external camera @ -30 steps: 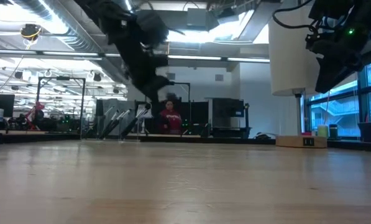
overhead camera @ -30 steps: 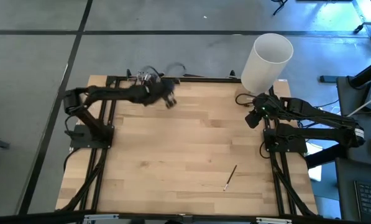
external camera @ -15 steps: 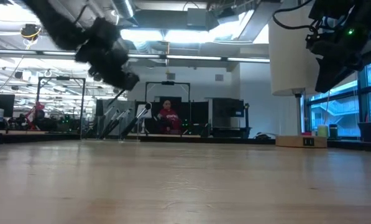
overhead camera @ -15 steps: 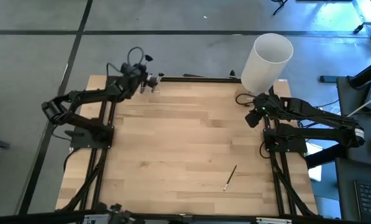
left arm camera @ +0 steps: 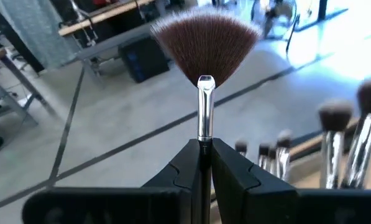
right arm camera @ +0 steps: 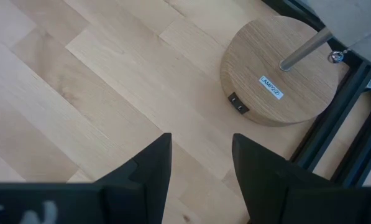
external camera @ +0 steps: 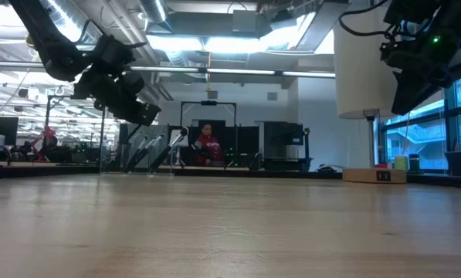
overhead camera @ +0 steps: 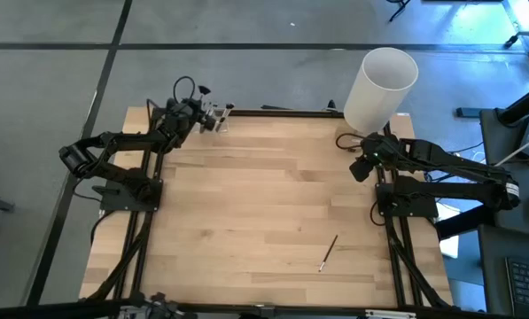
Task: Put items in baskets/containers
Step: Put the black highlighter brush into the transparent organizer, then put the black eyeshadow brush into the transparent organizer
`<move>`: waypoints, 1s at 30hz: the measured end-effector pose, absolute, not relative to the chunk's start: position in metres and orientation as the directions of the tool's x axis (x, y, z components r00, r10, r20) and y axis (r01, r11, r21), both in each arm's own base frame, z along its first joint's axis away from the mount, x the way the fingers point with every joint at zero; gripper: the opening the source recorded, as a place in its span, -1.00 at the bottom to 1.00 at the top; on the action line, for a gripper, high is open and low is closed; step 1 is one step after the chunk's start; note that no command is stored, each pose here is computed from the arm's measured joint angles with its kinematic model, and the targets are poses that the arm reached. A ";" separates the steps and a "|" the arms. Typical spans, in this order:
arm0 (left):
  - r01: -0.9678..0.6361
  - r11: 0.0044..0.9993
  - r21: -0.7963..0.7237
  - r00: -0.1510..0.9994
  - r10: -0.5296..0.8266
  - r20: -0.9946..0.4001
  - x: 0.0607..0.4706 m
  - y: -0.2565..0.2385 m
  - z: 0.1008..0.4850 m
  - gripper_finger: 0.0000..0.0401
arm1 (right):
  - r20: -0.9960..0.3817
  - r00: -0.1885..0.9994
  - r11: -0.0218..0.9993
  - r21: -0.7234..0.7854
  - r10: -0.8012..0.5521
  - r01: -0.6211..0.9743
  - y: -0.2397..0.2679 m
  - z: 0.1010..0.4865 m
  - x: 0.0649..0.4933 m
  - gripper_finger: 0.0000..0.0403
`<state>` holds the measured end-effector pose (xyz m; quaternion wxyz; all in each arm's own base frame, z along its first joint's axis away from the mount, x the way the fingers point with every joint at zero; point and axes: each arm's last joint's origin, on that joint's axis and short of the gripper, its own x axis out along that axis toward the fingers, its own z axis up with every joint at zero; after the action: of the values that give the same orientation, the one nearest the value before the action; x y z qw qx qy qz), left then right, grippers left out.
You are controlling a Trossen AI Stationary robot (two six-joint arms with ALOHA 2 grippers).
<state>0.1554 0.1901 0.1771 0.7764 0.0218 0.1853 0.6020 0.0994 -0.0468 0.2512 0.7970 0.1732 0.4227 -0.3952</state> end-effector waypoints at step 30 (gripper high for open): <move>-0.954 0.270 0.130 0.193 0.884 -0.425 0.147 0.189 0.163 -0.26 | -0.811 0.330 0.628 -0.058 -0.483 0.776 -0.047 0.251 0.099 -0.17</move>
<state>0.1472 0.1892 0.1631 0.7679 -0.0816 0.2132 0.5985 0.0994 -0.0468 0.2511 0.7969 0.1733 0.4229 -0.3950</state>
